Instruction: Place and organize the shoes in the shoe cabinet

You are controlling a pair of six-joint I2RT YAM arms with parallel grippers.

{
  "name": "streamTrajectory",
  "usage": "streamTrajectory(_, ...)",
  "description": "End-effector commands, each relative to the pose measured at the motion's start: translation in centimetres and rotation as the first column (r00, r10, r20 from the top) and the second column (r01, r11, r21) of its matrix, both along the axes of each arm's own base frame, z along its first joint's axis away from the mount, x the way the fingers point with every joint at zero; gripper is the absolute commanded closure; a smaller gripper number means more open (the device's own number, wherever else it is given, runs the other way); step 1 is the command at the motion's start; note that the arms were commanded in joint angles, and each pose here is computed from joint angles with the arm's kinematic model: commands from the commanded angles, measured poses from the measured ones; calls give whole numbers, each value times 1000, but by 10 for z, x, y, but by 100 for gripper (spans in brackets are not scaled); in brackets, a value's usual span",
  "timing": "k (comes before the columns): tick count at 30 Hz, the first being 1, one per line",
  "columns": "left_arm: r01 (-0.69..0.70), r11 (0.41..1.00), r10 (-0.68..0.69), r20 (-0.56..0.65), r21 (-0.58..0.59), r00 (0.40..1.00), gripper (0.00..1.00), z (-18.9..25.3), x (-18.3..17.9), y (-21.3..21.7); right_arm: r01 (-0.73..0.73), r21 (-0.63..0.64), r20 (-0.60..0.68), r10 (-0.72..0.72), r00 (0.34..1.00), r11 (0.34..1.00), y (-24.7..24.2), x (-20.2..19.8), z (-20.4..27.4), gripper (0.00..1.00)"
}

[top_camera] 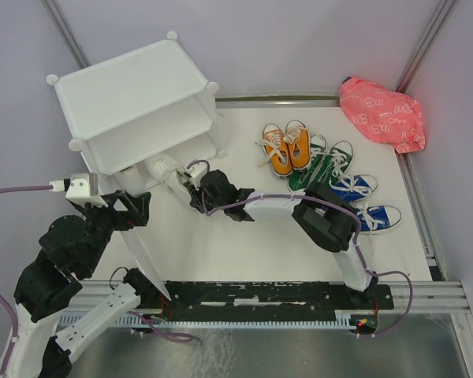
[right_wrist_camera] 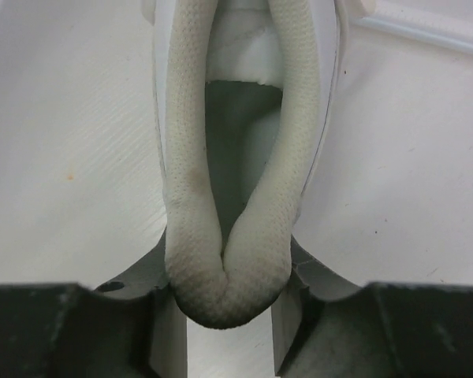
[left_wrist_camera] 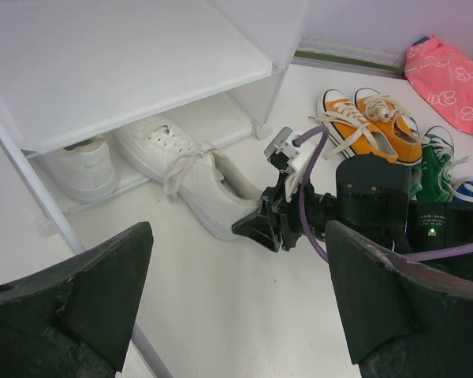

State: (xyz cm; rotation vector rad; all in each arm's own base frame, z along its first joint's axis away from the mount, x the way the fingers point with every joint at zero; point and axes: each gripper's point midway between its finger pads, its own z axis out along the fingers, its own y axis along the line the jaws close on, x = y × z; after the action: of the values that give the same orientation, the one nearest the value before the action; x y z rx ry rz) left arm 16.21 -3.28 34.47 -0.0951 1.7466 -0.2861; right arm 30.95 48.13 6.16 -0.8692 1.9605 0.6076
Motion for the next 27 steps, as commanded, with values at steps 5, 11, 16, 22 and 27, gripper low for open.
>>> streamTrajectory(5, -13, 998, 17, -81, 61, 997, 3, -20, -1, 3, 47, 226, 106, -73, 992, 973, 48, 22, 119, 85)
streamTrajectory(11, -22, 999, 25, -78, 46, 997, 3, -18, -6, 8, 67, 266, 85, -93, 992, 962, 67, 28, 138, 86)
streamTrajectory(16, -22, 999, 26, -78, 45, 997, 3, -21, -8, 9, 62, 262, 78, -85, 993, 963, 91, 40, 126, 85)
streamTrajectory(22, -36, 998, 40, -79, 53, 996, 3, -22, -11, 15, 78, 252, 47, -92, 995, 965, 114, 53, 96, 85)
streamTrajectory(27, -41, 997, 46, -87, 59, 995, 3, -25, -11, 16, 111, 287, 70, -136, 988, 952, 121, 65, 94, 85)
